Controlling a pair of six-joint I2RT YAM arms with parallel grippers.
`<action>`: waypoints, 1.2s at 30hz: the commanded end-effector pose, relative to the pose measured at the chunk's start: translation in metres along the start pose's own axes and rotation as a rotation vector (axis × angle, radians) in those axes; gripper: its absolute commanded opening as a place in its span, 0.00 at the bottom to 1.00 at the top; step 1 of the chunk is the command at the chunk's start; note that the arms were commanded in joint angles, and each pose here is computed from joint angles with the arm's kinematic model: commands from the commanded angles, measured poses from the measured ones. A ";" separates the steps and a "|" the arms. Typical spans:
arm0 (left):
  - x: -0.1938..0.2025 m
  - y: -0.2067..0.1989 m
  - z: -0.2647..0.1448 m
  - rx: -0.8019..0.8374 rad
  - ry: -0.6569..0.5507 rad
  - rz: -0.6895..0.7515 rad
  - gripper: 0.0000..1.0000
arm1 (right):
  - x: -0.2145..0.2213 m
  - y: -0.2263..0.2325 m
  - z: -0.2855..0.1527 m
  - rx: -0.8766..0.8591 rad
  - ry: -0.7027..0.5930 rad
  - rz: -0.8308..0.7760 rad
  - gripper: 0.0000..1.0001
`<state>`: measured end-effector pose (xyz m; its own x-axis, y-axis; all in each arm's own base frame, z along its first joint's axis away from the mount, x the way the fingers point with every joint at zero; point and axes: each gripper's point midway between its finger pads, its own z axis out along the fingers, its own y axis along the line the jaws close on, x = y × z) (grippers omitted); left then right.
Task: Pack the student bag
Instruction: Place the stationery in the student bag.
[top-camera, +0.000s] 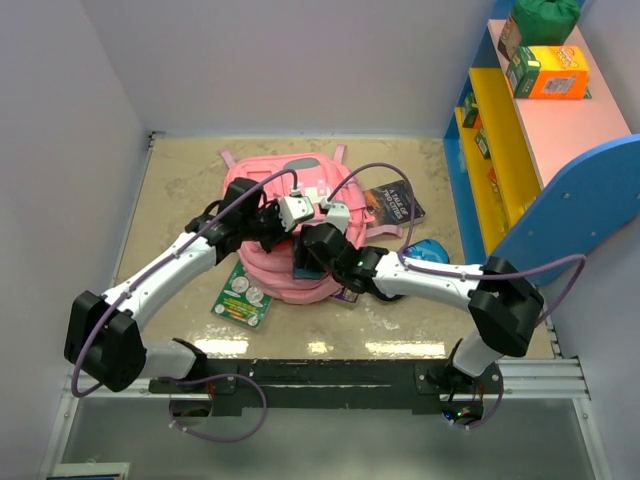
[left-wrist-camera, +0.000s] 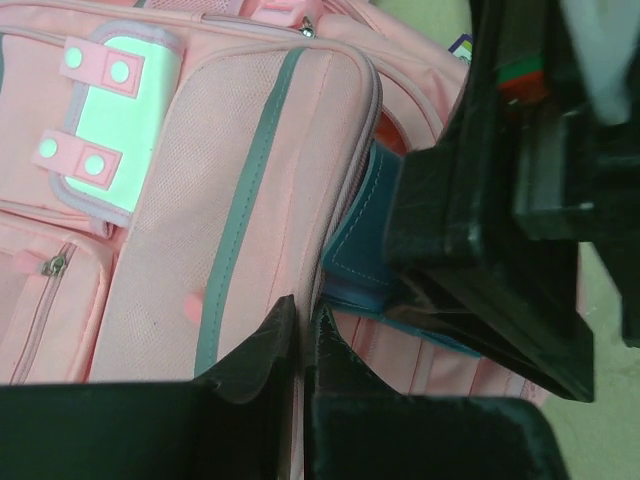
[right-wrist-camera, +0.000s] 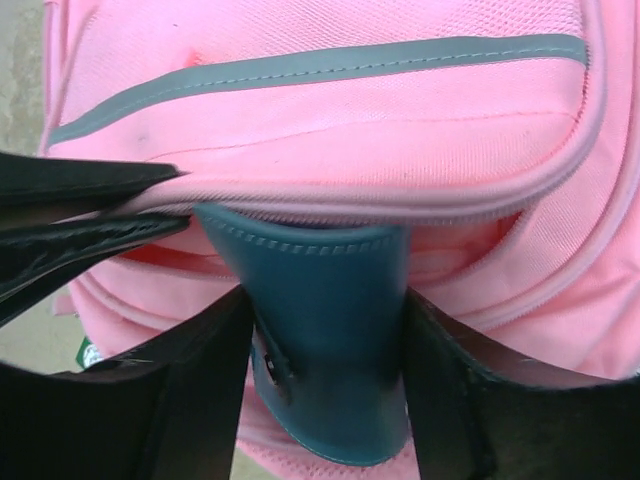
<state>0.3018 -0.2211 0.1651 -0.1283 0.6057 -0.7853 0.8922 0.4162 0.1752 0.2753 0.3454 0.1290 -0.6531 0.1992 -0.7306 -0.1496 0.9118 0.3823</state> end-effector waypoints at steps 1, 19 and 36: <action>-0.066 0.005 -0.025 -0.014 -0.197 0.048 0.00 | 0.020 -0.008 0.017 -0.002 0.026 0.001 0.64; -0.062 0.001 -0.023 0.008 -0.188 0.052 0.00 | 0.012 -0.006 -0.021 -0.158 -0.022 0.058 0.90; -0.061 -0.001 -0.028 0.010 -0.182 0.063 0.00 | 0.010 -0.030 -0.045 -0.361 -0.073 0.269 0.82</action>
<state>0.2922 -0.2258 0.1712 -0.1264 0.5891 -0.7981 0.9096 0.3899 0.1438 0.2383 0.3077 0.1164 -0.6649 0.3453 -0.6623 -0.2353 0.7447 0.6245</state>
